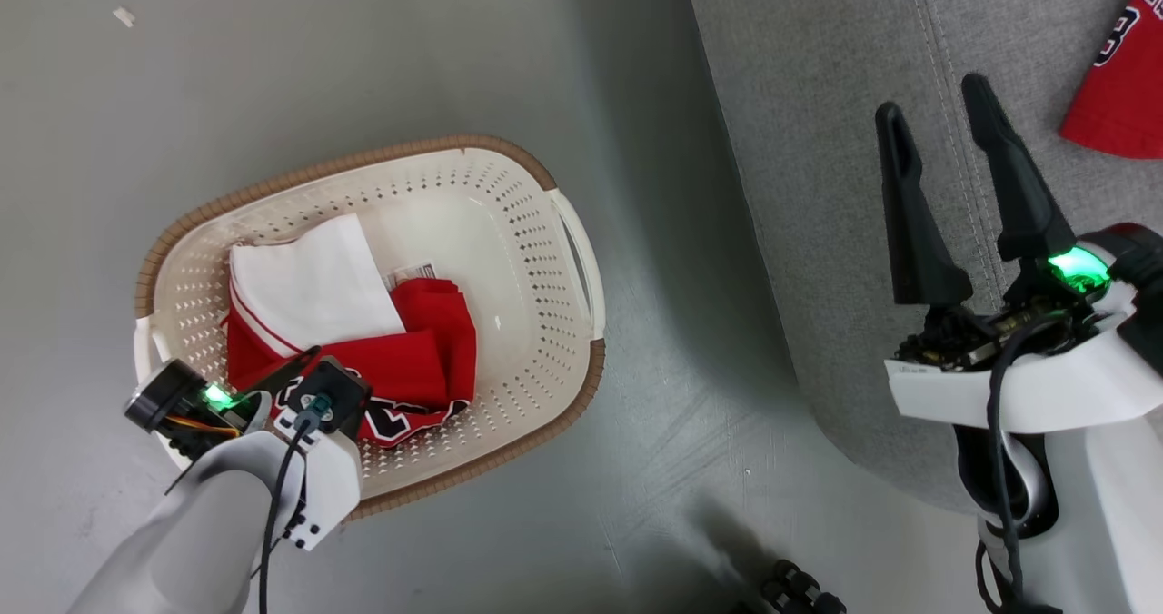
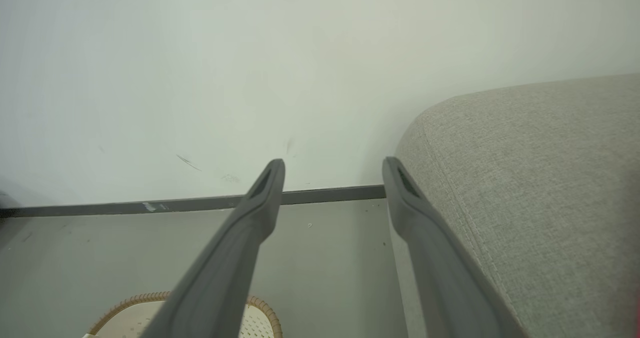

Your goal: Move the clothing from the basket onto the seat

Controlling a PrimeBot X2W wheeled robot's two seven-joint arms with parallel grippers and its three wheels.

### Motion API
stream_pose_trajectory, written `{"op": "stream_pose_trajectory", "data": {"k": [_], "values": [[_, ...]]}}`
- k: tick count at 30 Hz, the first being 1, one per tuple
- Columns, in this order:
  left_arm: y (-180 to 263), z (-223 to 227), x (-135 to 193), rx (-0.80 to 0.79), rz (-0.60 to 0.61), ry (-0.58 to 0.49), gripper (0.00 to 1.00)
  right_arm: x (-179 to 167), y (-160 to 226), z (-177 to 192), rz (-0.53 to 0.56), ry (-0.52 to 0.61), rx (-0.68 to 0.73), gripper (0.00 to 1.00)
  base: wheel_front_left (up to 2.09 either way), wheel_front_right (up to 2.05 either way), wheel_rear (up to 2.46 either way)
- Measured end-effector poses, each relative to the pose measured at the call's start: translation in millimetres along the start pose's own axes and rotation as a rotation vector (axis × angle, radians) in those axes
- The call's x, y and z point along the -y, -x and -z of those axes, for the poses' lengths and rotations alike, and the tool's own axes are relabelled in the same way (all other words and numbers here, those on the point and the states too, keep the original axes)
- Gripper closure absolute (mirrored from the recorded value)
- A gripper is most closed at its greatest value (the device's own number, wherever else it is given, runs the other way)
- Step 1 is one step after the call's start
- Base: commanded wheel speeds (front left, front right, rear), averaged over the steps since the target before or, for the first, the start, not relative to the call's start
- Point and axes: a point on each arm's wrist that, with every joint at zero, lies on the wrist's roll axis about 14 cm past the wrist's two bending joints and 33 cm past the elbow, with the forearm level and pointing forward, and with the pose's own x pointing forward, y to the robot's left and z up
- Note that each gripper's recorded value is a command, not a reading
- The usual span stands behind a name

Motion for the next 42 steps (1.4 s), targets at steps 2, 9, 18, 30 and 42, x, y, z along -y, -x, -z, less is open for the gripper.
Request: {"op": "stream_pose_trajectory", "data": {"k": [2,9,18,30,42], "values": [[-5,7,-2,-0.019,0.009,-0.011,0.0,2,-4,2,0.002,-0.001,0.002,0.0,0.0,0.0,0.0],[-22,16,-4,-0.044,0.038,-0.043,0.0,5,-13,11,0.004,0.0,-0.005,0.0,0.0,0.0,0.0],[-33,24,-10,-0.06,0.06,-0.093,0.0,7,-26,15,0.001,-0.015,0.008,0.0,0.0,0.0,0.0],[-36,26,3,-0.072,0.107,-0.107,0.0,12,-28,18,0.013,-0.025,0.002,0.0,0.0,0.0,0.0],[-33,16,14,-0.045,0.173,-0.243,0.0,15,-25,15,0.025,-0.036,-0.003,0.0,0.0,0.0,0.0]]}}
